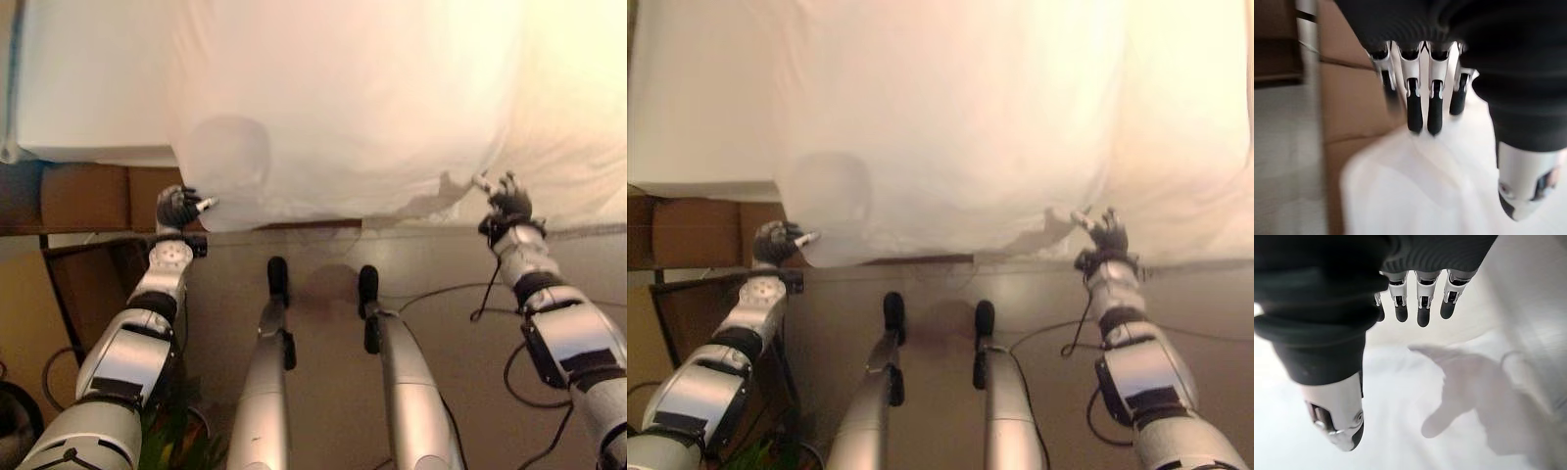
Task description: Make the bed
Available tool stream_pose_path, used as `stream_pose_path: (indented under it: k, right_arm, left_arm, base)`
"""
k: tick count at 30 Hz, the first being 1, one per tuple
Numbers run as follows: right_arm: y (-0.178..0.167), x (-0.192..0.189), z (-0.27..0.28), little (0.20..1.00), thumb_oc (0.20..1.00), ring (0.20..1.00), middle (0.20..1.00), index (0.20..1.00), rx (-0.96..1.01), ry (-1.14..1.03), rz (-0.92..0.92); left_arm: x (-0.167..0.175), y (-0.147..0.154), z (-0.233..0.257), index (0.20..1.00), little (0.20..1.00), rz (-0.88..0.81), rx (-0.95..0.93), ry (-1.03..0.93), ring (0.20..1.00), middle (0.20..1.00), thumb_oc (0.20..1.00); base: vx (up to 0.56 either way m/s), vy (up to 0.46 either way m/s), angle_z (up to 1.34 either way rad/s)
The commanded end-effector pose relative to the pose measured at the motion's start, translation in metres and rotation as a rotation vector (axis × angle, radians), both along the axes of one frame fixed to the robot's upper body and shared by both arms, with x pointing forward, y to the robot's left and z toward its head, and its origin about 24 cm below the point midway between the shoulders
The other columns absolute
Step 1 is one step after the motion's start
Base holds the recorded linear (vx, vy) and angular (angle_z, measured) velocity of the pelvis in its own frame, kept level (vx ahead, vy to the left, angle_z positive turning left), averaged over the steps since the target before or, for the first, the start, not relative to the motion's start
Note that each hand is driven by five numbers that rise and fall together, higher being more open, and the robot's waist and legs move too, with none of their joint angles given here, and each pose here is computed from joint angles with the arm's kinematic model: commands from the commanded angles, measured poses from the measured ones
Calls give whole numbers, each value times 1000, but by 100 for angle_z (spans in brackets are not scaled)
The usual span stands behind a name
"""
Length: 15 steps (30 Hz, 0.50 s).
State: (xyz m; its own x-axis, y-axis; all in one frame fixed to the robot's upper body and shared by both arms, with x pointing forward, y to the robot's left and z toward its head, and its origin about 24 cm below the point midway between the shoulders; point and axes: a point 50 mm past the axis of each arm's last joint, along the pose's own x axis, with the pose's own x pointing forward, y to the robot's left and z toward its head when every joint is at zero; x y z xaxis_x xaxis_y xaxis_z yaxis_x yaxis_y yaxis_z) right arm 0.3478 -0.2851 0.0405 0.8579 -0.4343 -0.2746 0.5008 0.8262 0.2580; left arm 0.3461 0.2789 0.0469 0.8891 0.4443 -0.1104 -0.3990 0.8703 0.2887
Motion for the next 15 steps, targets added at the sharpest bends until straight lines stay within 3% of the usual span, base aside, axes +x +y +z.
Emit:
stream_pose_path:
  k: [1,3,7,14,15]
  right_arm:
    - [1,-30,-45,1000,1000,1000,1000,1000,-6,150,23]
    - [6,-42,-62,1000,1000,1000,1000,1000,14,196,30]
    - [32,-95,-122,1000,1000,1000,1000,1000,102,374,73]
    - [53,-155,-167,1000,1000,1000,1000,1000,125,601,211]
    - [63,-167,-175,1000,1000,1000,1000,1000,86,667,325]
  left_arm:
    - [-22,-23,-51,1000,1000,-77,-61,182,1000,1000,1000]
    - [-29,-30,-64,1000,1000,-90,-83,224,1000,1000,1000]
    - [-81,-65,-128,1000,1000,-185,-218,454,1000,1000,1000]
    - [-131,-98,-170,1000,1000,-357,-265,697,1000,1000,1000]
    - [-140,-109,-176,1000,1000,-427,-264,755,1000,1000,1000]
  base:
    - [91,-10,8]
    - [67,-5,1]
    - [100,21,5]
    - [47,6,2]
    - [32,-1,-3]
